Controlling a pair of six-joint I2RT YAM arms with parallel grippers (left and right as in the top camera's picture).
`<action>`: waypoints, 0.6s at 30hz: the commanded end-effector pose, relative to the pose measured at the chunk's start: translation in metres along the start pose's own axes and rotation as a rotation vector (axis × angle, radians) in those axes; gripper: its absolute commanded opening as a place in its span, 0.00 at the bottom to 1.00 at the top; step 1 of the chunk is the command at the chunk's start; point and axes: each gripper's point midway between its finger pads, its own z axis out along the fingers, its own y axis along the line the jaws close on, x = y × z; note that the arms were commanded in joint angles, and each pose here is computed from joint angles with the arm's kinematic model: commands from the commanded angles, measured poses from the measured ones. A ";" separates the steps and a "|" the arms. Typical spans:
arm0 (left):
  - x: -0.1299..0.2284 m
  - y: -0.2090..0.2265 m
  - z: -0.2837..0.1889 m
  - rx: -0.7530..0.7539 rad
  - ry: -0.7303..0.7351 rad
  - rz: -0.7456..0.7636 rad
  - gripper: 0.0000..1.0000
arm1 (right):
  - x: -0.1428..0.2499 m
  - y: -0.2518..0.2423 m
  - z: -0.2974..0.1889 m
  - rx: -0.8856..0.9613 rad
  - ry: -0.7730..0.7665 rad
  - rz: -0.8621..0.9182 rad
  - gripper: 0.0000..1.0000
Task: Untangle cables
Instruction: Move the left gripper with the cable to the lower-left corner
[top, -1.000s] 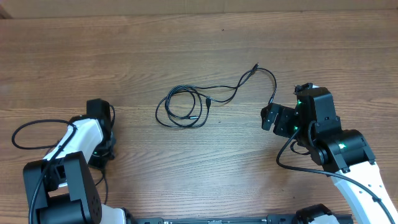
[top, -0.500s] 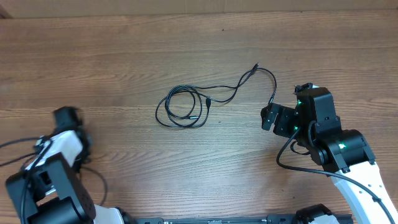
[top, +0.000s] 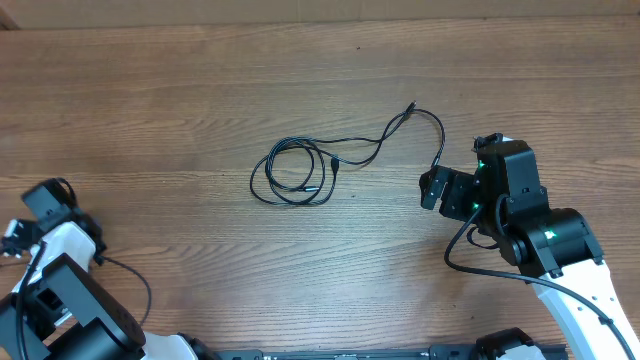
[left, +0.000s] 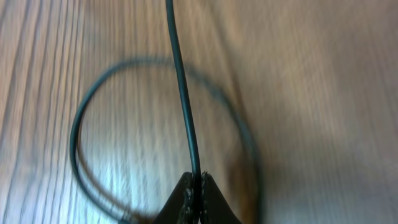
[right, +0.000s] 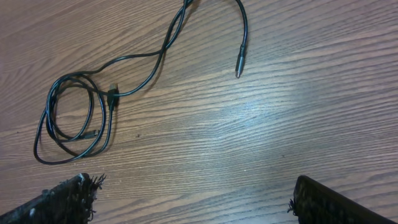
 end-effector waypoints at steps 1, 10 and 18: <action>-0.018 -0.023 -0.009 0.091 0.025 0.010 0.04 | -0.005 0.001 -0.003 -0.007 -0.014 0.001 1.00; -0.053 -0.036 -0.052 0.121 0.129 0.015 0.39 | -0.005 0.001 -0.003 -0.007 -0.014 0.001 1.00; 0.030 -0.126 -0.151 0.840 0.653 0.195 1.00 | -0.005 0.001 -0.003 -0.007 -0.015 0.001 1.00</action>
